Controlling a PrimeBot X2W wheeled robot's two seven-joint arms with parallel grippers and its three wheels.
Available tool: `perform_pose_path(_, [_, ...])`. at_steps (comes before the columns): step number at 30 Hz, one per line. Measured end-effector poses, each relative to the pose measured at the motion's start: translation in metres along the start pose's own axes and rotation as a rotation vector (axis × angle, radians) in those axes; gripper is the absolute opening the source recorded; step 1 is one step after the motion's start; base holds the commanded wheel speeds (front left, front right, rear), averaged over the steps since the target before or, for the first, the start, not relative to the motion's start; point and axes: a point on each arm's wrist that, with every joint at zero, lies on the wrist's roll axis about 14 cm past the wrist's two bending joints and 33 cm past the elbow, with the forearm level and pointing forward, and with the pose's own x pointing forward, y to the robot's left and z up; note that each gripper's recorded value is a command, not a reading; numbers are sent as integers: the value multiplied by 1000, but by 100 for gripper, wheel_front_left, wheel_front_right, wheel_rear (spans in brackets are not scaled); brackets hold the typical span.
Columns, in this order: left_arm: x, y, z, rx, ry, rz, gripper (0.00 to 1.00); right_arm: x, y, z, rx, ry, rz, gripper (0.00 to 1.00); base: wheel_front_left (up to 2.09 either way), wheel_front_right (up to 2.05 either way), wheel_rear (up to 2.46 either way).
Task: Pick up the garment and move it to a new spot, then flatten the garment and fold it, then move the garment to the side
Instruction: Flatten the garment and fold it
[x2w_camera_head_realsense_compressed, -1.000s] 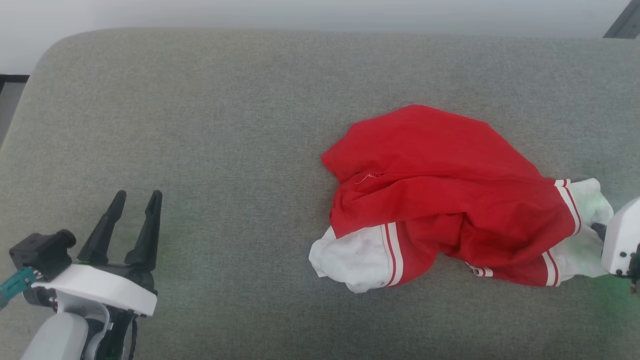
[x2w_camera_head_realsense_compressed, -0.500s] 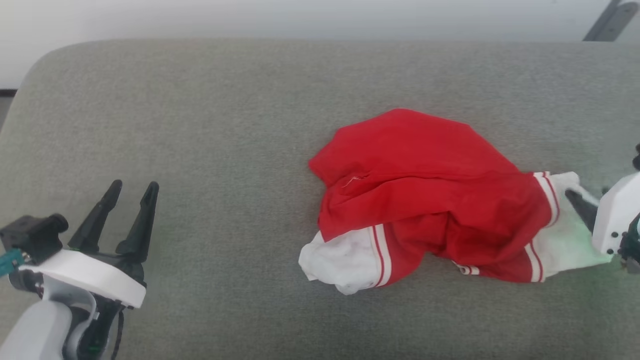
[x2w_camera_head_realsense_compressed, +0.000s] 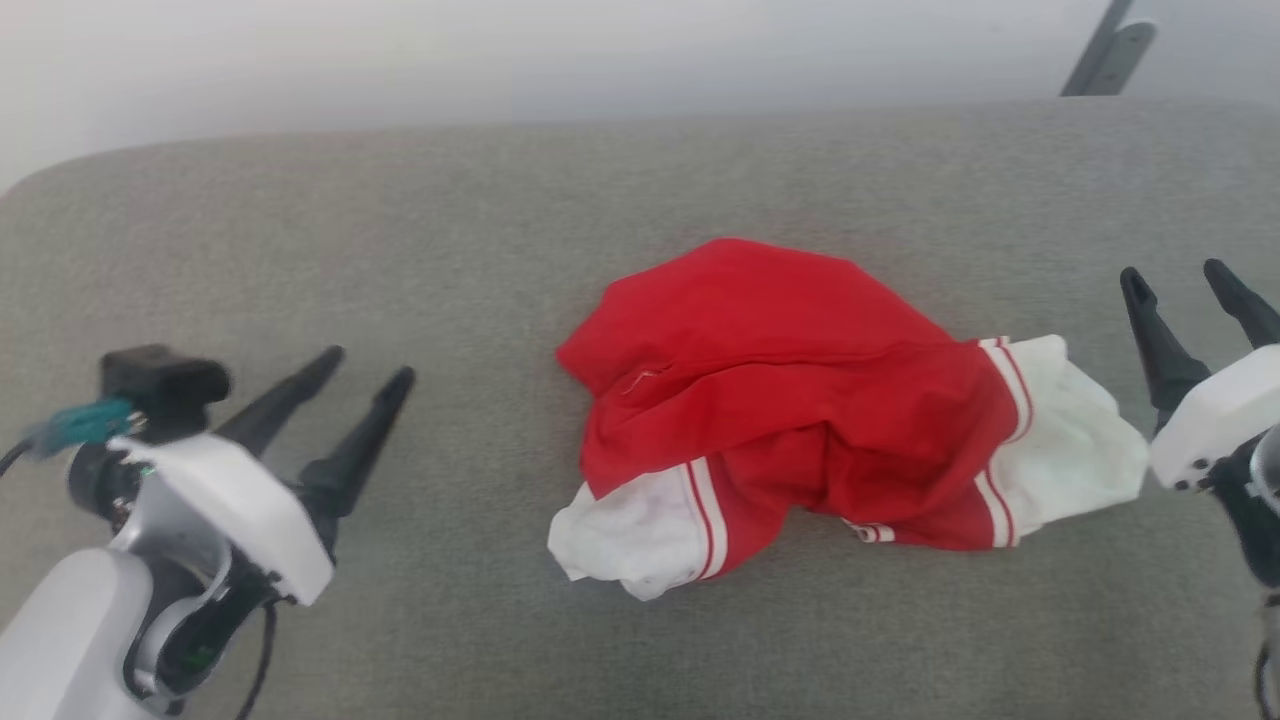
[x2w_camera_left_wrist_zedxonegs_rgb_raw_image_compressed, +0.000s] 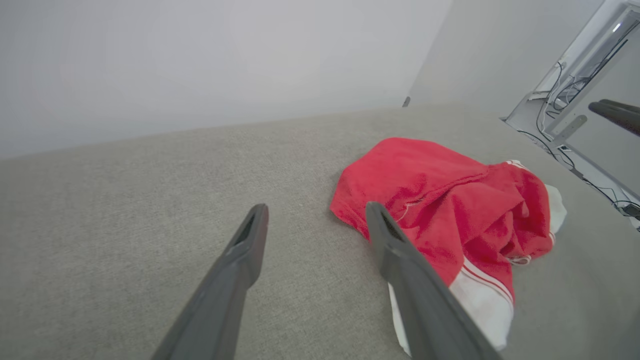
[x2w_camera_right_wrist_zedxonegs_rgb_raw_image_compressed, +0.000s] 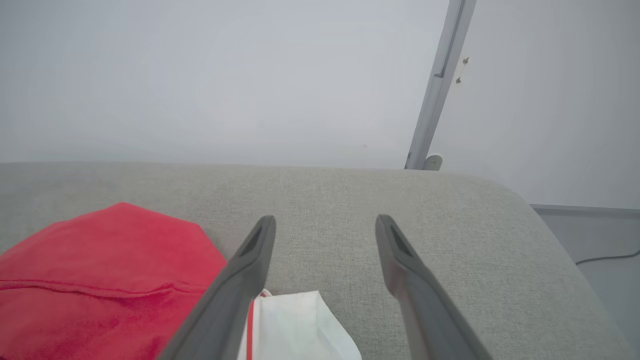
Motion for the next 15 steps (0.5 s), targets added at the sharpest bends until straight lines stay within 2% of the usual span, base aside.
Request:
perform_pose_path(5, [9,-27,-7,26,127,-84,100,-14,-3,7,15,-85,-43,100,0,0,0])
perform_pose_path(15, [22,-84,-46,34,510,-231,100,-34,-5,5,58,-145,-115,100,0,0,0])
